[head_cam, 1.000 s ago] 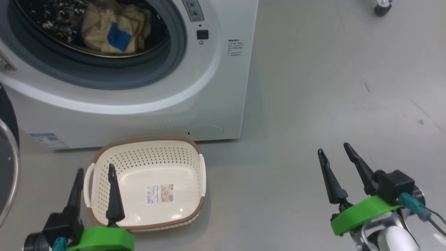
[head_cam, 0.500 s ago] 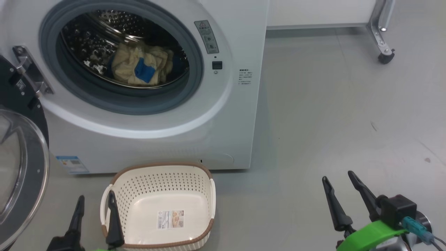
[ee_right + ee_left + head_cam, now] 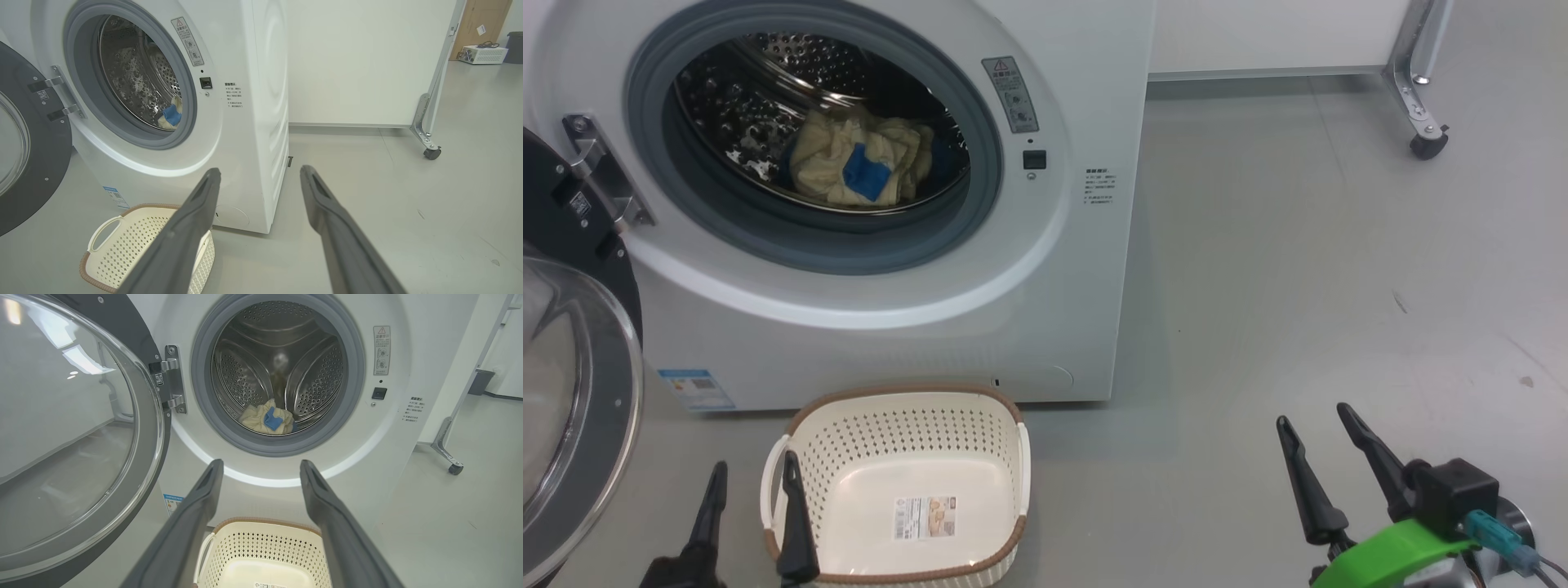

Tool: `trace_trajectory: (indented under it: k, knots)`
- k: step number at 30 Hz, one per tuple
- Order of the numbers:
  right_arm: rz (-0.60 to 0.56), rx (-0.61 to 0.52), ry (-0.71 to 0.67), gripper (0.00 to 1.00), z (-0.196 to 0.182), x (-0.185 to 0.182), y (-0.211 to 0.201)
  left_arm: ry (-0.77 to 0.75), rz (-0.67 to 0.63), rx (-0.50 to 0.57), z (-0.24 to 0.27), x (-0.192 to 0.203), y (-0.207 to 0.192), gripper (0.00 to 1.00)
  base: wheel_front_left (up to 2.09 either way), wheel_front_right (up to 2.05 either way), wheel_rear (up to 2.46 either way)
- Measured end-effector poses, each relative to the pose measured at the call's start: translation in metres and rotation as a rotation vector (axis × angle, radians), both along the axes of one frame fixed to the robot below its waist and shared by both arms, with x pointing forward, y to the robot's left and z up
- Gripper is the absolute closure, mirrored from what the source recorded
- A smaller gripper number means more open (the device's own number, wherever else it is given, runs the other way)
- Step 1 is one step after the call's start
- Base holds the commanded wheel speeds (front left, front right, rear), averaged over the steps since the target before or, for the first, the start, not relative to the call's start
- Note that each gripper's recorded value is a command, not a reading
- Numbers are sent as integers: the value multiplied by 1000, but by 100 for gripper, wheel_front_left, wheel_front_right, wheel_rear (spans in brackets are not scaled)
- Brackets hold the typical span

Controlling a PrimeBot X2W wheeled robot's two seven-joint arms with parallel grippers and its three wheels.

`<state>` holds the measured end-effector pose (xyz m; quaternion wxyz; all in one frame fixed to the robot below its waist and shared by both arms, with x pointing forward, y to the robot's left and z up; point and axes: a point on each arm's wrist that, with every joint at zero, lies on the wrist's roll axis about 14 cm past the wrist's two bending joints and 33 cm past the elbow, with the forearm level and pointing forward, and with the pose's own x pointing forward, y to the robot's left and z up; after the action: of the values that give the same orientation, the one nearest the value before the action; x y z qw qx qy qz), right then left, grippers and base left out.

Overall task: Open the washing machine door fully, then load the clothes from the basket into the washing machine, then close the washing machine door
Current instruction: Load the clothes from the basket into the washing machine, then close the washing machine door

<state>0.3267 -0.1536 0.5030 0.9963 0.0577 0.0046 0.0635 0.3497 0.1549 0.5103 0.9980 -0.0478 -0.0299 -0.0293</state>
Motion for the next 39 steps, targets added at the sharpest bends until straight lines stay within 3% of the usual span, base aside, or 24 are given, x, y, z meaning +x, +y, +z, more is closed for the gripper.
trace_trajectory:
  k: [20,39]
  knots:
    - [-2,2,11,0,-3,0,-1,7,-14,13,-3,1,-4,0,-6,6,0]
    - [3,9,22,0,-7,2,1,4,-9,12,-3,2,-2,0,-128,128,0]
